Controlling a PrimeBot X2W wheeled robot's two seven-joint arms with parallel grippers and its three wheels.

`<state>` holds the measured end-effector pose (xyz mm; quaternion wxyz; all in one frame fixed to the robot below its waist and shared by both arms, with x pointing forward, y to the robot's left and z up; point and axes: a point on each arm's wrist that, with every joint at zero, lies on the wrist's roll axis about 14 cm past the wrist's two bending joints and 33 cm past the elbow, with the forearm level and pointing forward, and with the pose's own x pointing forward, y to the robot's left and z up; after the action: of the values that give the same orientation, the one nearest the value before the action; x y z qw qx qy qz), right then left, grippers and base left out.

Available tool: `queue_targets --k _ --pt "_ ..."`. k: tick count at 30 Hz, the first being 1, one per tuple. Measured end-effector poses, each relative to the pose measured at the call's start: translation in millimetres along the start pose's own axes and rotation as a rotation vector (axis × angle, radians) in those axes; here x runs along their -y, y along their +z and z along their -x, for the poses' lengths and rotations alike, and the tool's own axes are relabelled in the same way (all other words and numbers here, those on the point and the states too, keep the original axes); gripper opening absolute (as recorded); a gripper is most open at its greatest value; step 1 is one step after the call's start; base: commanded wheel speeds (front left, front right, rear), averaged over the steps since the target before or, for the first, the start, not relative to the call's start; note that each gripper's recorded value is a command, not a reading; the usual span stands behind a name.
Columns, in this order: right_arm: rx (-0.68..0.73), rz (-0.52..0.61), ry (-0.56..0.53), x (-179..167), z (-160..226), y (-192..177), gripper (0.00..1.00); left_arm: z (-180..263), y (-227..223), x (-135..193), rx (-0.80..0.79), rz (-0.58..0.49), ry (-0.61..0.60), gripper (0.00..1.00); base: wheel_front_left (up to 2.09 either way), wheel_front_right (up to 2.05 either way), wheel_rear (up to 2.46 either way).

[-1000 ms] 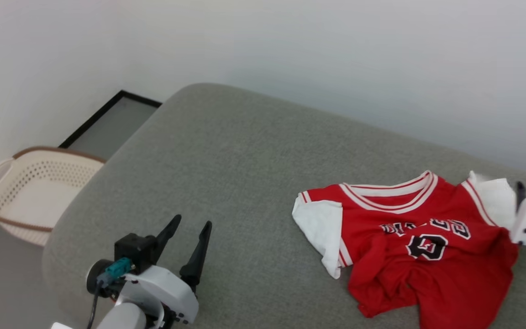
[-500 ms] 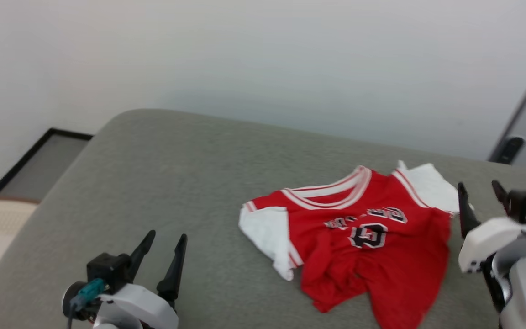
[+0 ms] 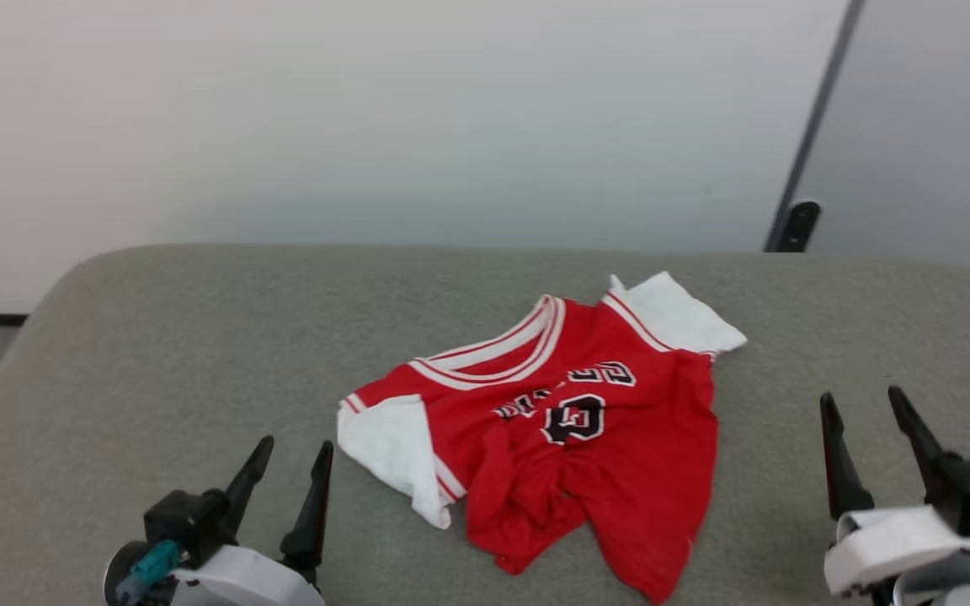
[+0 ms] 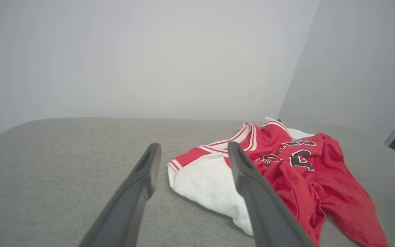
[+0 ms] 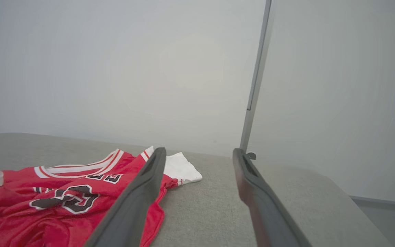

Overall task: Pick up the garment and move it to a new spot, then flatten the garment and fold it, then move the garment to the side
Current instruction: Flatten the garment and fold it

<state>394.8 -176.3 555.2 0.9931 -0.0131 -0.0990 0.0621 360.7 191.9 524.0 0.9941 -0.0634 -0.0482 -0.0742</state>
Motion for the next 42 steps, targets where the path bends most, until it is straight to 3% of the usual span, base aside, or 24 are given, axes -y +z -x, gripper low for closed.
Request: queue_targets --k 9,22,34,42 --pt "0.018 -0.014 -0.067 10.6 34.7 3.5 1.00 -6.1 -7.0 13.6 -0.012 0.009 -0.031 1.00 0.00 0.00 0.00" --pt "0.027 -0.022 -0.083 9.4 41.5 5.7 1.00 -6.9 -10.2 16.0 -0.020 0.001 -0.041 1.00 0.00 0.00 0.00" --pt "0.010 0.002 -0.207 47.7 60.7 2.3 1.00 -22.8 -23.1 49.7 -0.054 0.018 -0.135 1.00 0.00 0.00 0.00" --pt "-0.014 0.002 -0.241 57.1 67.7 -4.4 1.00 -38.9 -34.5 52.1 -0.108 0.005 -0.164 1.00 0.00 0.00 0.00"
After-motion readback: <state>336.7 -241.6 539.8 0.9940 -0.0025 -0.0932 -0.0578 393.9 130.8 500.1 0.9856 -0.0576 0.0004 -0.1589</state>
